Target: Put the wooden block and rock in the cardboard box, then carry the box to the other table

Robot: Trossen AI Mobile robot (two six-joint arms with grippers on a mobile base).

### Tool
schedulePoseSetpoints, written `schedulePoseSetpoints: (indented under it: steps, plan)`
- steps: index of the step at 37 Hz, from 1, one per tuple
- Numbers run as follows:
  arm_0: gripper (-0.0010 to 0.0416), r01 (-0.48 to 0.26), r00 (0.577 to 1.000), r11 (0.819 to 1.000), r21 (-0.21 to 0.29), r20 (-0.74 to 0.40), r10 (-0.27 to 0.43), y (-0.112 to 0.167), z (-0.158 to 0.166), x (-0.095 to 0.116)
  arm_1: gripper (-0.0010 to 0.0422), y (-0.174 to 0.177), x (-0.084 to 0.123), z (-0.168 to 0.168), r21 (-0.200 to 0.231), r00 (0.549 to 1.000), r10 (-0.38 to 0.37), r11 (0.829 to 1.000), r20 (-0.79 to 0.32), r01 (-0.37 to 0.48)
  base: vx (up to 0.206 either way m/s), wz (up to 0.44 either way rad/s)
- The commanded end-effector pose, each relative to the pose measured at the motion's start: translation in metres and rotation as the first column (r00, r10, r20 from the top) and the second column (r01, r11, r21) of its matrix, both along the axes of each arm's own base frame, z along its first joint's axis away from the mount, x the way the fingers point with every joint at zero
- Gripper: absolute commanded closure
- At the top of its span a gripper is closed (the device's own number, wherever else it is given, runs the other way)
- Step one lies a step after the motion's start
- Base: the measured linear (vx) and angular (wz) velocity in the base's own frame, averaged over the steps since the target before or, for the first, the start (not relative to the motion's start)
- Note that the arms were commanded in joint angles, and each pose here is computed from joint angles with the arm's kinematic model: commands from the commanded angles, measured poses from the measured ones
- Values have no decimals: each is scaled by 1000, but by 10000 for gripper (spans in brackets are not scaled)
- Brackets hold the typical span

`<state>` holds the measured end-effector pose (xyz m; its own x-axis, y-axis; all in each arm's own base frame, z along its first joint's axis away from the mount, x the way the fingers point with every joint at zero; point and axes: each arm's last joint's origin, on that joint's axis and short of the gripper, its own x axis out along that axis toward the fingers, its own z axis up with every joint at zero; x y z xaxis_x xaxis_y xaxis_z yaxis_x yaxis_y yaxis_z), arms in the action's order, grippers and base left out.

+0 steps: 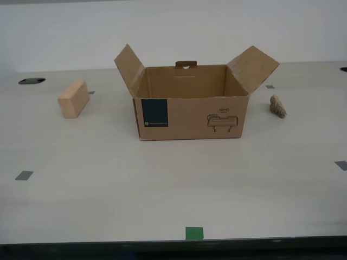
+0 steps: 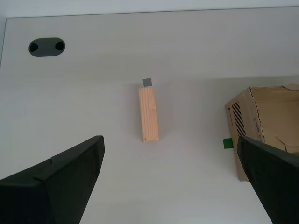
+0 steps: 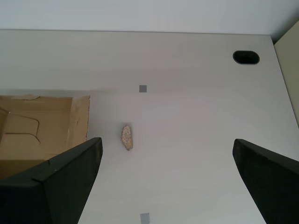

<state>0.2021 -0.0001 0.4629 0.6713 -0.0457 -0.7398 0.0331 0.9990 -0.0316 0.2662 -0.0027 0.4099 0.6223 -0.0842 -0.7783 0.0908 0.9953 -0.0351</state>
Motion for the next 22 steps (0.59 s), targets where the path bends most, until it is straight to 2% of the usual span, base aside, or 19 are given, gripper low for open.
schedulePoseSetpoints:
  steps: [1,8,14,22]
  plan:
    - [16,7,1000,1000,7,-19,-7,0,-4,7,23,0,0,0,-4,1000,6,1000,2,-6,0,0]
    - [16,7,997,1000,6,-70,-6,0,-14,25,23,0,7,-6,-7,1000,10,1000,-18,-10,0,0]
    - [17,6,994,1000,5,-110,-6,0,-22,39,23,0,27,-23,-7,996,11,1000,-83,-12,0,0]
    - [17,5,991,1000,5,-131,-5,1,-28,48,23,0,52,-49,-5,985,9,1000,-169,-10,0,0]
